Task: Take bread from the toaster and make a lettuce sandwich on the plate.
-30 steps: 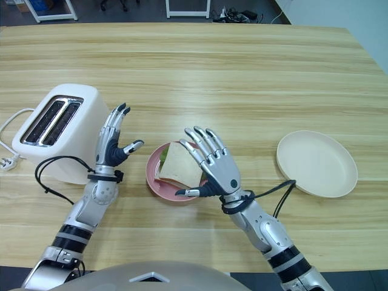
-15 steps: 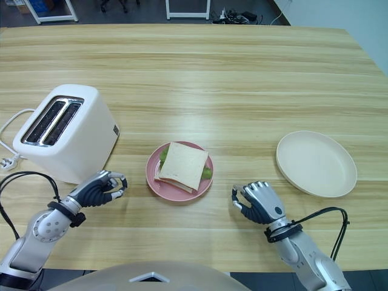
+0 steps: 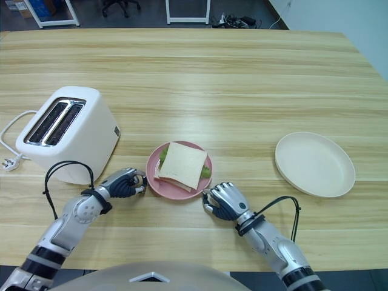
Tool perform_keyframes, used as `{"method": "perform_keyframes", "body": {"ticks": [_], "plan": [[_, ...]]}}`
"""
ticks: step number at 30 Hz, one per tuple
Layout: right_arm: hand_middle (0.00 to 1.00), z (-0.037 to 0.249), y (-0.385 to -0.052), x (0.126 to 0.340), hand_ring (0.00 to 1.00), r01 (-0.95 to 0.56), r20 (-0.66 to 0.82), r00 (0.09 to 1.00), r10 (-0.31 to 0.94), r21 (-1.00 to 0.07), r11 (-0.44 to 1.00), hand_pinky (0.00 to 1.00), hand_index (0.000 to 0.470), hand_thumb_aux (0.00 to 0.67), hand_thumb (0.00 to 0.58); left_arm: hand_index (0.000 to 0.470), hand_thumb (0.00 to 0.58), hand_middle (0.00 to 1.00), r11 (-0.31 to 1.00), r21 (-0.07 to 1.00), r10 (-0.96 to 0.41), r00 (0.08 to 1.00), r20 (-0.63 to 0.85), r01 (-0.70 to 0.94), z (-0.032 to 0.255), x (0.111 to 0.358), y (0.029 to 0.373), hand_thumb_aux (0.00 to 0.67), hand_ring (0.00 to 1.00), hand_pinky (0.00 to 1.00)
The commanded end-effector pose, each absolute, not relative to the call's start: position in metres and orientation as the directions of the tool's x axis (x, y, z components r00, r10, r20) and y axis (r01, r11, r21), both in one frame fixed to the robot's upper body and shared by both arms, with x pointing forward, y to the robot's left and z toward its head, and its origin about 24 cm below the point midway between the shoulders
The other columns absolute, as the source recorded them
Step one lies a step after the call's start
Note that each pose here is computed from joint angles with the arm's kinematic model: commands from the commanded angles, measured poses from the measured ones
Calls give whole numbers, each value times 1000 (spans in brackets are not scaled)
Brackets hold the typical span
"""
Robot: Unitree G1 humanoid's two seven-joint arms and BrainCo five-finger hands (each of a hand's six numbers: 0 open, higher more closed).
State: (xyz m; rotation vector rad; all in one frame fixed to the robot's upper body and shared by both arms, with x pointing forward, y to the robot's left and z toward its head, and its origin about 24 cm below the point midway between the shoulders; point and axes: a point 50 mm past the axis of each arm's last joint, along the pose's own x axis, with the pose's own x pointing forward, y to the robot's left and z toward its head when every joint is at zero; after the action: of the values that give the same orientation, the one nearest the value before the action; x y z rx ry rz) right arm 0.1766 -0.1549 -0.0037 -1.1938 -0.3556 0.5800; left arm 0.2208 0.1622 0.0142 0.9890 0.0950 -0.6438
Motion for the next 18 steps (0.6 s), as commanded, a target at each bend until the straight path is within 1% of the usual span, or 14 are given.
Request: {"method": "perform_keyframes", "body": {"ticks": [1,4,7,12,15,18], "plan": [[1000,-20,-140,194,1000,-256,-99,777,621,-952,168,1000,470,670,580,470,580,1000,321,663,-459,723,-516,676,-28,213,147,670,1000,1000],[1000,-22,-132,216,1000,-223,-79,779,623,-962,158,1000,470,670,580,470,580,1000,271,694,-466,722,-512,667,-31,230,133,670,1000,1000],[1000,-23,-127,244,1000,-183,-54,797,602,-971,155,1000,470,670,580,470,580,1000,226,728,-480,724,-496,648,-32,251,113,670,1000,1000],[1000,-24,-118,286,1000,-144,-63,827,559,-984,103,1000,470,670,580,470,580,1000,221,763,-452,757,-472,607,-32,285,96,670,1000,1000],[1000,-26,-117,297,1000,-136,-80,840,536,-989,65,1000,470,670,580,470,580,1000,226,770,-440,767,-466,597,-32,296,91,670,1000,1000],[1000,-27,-122,302,1000,-117,-83,852,517,-992,35,1000,470,670,580,470,580,1000,232,770,-429,773,-467,594,-36,300,90,670,1000,1000]]}}
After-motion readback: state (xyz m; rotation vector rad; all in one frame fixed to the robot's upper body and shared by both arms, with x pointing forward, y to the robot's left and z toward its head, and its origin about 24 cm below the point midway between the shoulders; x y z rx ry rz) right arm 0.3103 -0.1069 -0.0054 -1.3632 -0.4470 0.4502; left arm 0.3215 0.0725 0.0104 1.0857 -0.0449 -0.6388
